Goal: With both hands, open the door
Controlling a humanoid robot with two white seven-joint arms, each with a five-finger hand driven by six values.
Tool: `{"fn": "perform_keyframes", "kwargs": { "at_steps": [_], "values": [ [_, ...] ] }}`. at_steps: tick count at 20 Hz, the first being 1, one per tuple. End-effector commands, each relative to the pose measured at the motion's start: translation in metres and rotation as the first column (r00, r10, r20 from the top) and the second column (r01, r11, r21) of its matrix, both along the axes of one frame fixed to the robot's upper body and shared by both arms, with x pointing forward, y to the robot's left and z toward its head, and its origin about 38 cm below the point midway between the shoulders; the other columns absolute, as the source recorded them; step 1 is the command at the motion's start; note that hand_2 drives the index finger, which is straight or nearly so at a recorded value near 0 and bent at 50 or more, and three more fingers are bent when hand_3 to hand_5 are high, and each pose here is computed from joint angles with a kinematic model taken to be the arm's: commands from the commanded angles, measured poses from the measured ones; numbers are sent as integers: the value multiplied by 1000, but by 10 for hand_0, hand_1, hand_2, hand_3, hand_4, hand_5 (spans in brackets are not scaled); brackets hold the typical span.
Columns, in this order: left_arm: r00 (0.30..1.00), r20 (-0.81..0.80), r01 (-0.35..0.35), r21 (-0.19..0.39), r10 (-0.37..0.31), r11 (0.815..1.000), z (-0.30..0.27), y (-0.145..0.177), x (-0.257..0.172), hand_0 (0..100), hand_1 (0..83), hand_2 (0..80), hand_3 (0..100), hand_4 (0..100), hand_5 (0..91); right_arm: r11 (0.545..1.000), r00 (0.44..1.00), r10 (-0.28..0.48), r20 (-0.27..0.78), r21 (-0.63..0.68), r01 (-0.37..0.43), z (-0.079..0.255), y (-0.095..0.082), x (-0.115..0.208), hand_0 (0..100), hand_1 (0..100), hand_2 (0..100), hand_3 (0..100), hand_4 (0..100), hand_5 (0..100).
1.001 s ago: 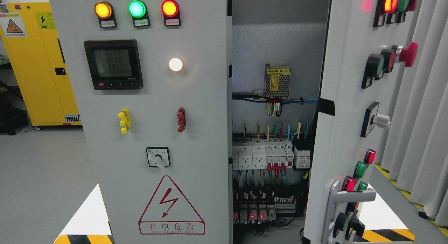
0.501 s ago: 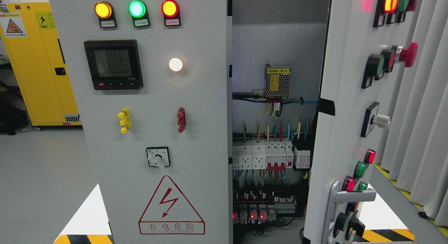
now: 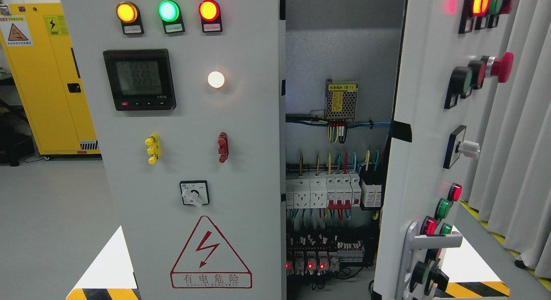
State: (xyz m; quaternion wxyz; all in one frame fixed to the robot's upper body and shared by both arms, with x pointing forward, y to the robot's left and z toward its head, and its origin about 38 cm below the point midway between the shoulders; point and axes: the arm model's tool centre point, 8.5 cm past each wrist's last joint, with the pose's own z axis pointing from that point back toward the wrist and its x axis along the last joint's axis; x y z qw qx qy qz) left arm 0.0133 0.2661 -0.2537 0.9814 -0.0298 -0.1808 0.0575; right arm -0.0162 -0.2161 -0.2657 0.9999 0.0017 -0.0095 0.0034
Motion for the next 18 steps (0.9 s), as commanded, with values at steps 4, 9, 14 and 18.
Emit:
{"fn": "perform_keyframes", "kwargs": {
  "at_steps": [4, 9, 14, 18],
  "values": [
    [777, 620, 231, -125, -106, 965, 99, -1, 117, 0, 0, 0, 0, 0, 0, 1000, 1000, 0, 0, 0, 0, 0, 0, 0, 242, 0, 0, 0, 0, 0],
    [625, 756, 407, -101, -196, 908, 160, 11, 123, 0, 0, 0, 0, 0, 0, 1000, 1000, 0, 0, 0, 0, 0, 0, 0, 243, 0, 0, 0, 0, 0],
    [465, 847, 496, -6, -259, 868, 241, 55, 139, 0, 0, 0, 0, 0, 0, 1000, 1000, 0, 0, 3, 0, 0, 2, 0, 243, 0, 0, 0, 0, 0],
    [361, 860, 594, 85, -360, 800, 289, 78, 155, 0, 0, 0, 0, 0, 0, 1000, 1000, 0, 0, 3, 0, 0, 2, 0, 242, 0, 0, 0, 0, 0]
  ]
}}
